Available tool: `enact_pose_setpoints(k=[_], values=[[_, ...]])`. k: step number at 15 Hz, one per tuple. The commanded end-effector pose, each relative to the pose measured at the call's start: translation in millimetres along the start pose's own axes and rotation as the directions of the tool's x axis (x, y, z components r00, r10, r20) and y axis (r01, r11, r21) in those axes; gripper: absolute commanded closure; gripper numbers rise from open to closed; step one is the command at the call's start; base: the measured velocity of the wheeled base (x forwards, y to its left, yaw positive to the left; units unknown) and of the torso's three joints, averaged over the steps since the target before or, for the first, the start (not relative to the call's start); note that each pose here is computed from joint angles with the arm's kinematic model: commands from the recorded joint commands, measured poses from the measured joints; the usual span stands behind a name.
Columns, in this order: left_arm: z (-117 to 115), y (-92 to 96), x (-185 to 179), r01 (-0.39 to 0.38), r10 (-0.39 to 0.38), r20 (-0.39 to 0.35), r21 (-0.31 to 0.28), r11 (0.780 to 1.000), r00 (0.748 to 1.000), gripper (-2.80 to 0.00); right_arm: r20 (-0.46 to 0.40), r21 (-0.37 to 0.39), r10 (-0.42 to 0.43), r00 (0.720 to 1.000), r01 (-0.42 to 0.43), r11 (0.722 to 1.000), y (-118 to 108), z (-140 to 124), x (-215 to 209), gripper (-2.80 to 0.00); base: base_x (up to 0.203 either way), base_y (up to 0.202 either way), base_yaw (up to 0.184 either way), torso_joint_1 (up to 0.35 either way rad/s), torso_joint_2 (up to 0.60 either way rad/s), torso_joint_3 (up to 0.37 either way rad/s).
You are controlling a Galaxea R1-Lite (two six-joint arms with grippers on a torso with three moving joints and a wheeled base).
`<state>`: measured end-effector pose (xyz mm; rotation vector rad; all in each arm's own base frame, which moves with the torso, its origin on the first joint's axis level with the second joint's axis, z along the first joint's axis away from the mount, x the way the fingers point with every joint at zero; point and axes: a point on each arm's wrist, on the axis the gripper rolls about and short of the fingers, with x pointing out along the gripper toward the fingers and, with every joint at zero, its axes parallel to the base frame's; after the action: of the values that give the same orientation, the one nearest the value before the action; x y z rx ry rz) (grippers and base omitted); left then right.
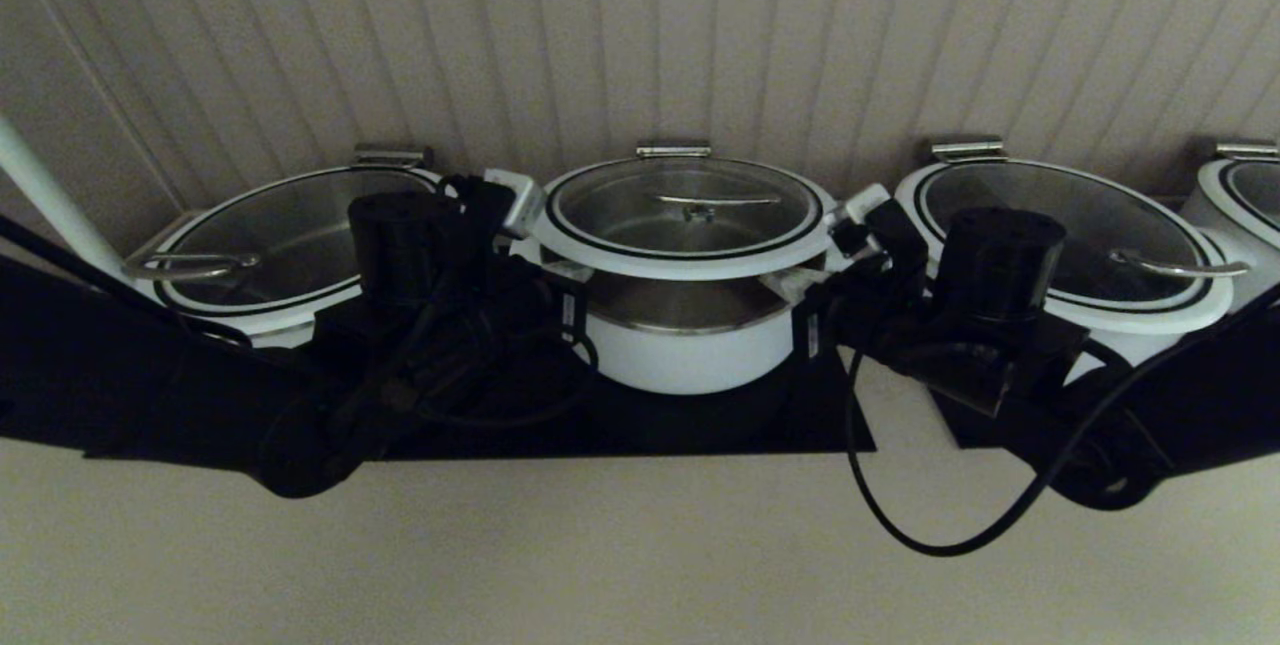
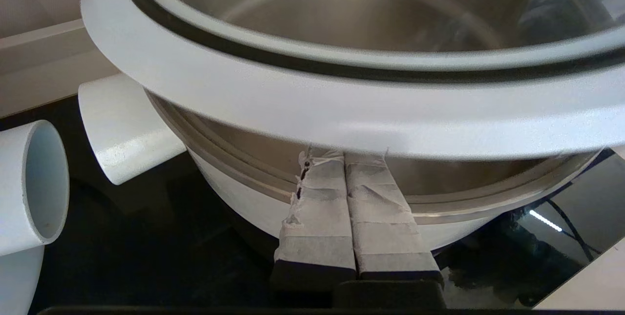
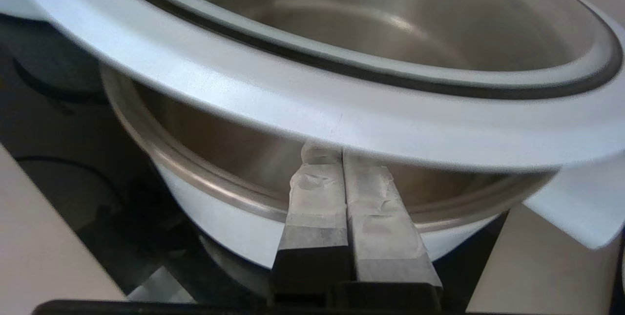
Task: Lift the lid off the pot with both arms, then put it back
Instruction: Open the pot lid completely
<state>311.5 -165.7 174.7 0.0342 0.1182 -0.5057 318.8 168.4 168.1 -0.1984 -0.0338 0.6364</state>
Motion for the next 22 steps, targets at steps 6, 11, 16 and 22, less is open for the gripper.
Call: enact_pose_setpoints(k=[6,11,16,22], values=[[-0.2,-0.1,-1.1,0.000,0.000,0.002,0.000,1.000,1.000,0.00,0.038,-0.048,-0.025,0.999,0.027,0.998,-9.5,5.3,10.7,0.00,0.000,0.000,0.000,0.000,0.00,0.000],[-0.2,-0.1,-1.1,0.000,0.000,0.002,0.002,1.000,1.000,0.00,0.055,-0.057,-0.046,0.997,0.049,0.997,-15.0,11.2,10.8,0.00,0.000,0.000,0.000,0.000,0.00,0.000],[-0.4,-0.1,-1.2,0.000,0.000,0.001,0.000,1.000,1.000,0.00,0.042,-0.054,-0.067,0.997,0.070,0.996,-24.5,14.9,0.9,0.00,0.000,0.000,0.000,0.000,0.00,0.000],[-1.7,-0.1,-0.1,0.000,0.000,-0.003,0.002,1.000,1.000,0.00,-0.003,-0.044,-0.079,0.997,0.079,0.996,-31.2,14.6,-11.8,0.00,0.000,0.000,0.000,0.000,0.00,0.000]])
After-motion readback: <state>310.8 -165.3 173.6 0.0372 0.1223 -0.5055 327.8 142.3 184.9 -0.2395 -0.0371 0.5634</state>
